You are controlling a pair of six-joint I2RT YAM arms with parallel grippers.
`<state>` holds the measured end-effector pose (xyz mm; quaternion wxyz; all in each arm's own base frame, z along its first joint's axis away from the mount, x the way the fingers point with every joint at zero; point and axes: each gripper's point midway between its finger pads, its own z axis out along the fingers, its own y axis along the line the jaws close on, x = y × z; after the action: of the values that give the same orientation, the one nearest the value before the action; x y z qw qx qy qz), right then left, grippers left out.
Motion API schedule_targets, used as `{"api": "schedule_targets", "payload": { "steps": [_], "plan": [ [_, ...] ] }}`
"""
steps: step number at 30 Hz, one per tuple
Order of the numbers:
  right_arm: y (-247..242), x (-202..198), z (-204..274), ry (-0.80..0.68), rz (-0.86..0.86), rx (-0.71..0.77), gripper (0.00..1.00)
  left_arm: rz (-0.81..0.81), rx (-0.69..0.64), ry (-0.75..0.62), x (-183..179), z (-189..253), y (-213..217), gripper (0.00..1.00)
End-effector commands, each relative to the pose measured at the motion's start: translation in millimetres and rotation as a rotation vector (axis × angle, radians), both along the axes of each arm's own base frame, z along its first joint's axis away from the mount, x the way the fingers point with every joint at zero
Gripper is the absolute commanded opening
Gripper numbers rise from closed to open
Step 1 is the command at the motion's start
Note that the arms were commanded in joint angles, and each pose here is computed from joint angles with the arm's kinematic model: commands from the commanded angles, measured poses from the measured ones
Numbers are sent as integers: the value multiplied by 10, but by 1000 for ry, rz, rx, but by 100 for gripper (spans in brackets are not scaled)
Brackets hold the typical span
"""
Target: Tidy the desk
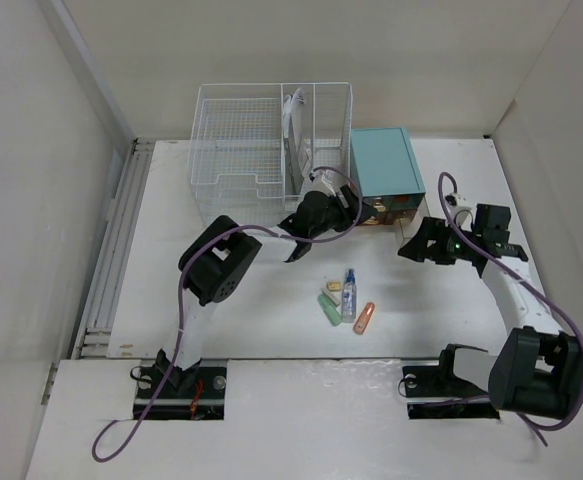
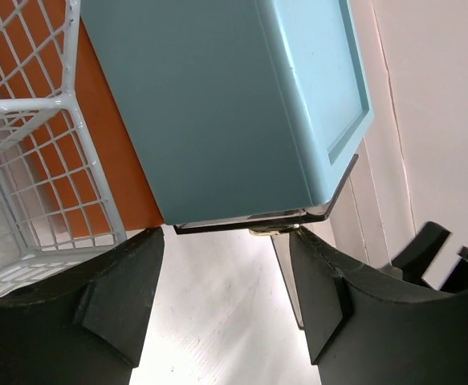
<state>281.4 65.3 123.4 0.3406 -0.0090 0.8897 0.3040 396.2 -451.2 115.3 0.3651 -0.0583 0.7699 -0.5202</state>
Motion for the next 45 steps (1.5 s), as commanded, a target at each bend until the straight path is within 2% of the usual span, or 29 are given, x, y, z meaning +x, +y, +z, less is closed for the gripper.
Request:
{"api": "schedule_targets", "payload": {
  "steps": [1,8,16,20,21,22,24,25,26,28,29,30,31,33,35,36,37,38,39,40,42,43,44,45],
  "plan": [
    [76,-20,394,-97,67,21,87,142,-82,-182,345,724,255,62],
    [179,-242,615,-58,92,71,87,100,-64,-187,92,753,168,64],
    [171,-304,647,-50,75,77,87,78,-38,-159,19,689,136,67],
    [232,-366,726,-59,123,100,78,39,-52,-167,-179,821,164,67],
    [260,-359,816,-100,151,89,76,40,-61,-175,-204,873,187,67],
    [292,-400,831,-100,162,89,74,16,-39,-179,-322,815,193,64],
    [352,-432,945,-135,193,104,66,0,-53,-204,-474,981,230,61],
    [398,-482,1019,-160,217,125,63,-16,-48,-219,-572,1011,218,54],
    [441,-485,1050,-176,241,133,50,-32,-24,-228,-644,953,273,50],
    [492,-489,1207,-243,273,126,34,-71,-17,-269,-889,1128,271,38],
    [556,-501,1259,-263,303,125,25,-87,14,-276,-976,1086,300,15],
    [595,-506,1306,-302,344,102,12,-88,38,-335,-1027,1235,347,3],
    [617,-477,1404,-391,401,38,8,-110,99,-320,-1106,1113,387,0],
    [705,-378,1454,-475,462,-62,4,-115,176,-341,-1196,1028,495,0],
    [797,-347,1531,-550,535,-66,21,-105,284,-364,-1350,964,647,0],
    [922,-363,1562,-572,582,-73,43,-93,342,-343,-1410,784,769,0],
    [980,-322,1636,-619,633,-115,57,-58,386,-331,-1496,769,908,0],
    [1051,-342,1700,-656,665,-156,67,-79,410,-316,-1603,699,963,0],
    [1027,-213,1631,-649,640,-269,74,-19,442,-285,-1593,643,1099,0],
    [1179,-283,1659,-682,692,-316,89,-14,474,-251,-1672,508,1203,0],
    [1208,-180,1593,-715,704,-466,96,-16,497,-217,-1862,447,1355,0],
    [1164,-89,1597,-727,654,-564,100,-5,480,-181,-1941,417,1396,0],
    [1159,-34,1531,-720,665,-603,100,-8,469,-167,-2055,371,1484,4],
    [1154,-3,1405,-719,708,-655,100,-28,468,-150,-2199,316,1502,13]
  ]
}}
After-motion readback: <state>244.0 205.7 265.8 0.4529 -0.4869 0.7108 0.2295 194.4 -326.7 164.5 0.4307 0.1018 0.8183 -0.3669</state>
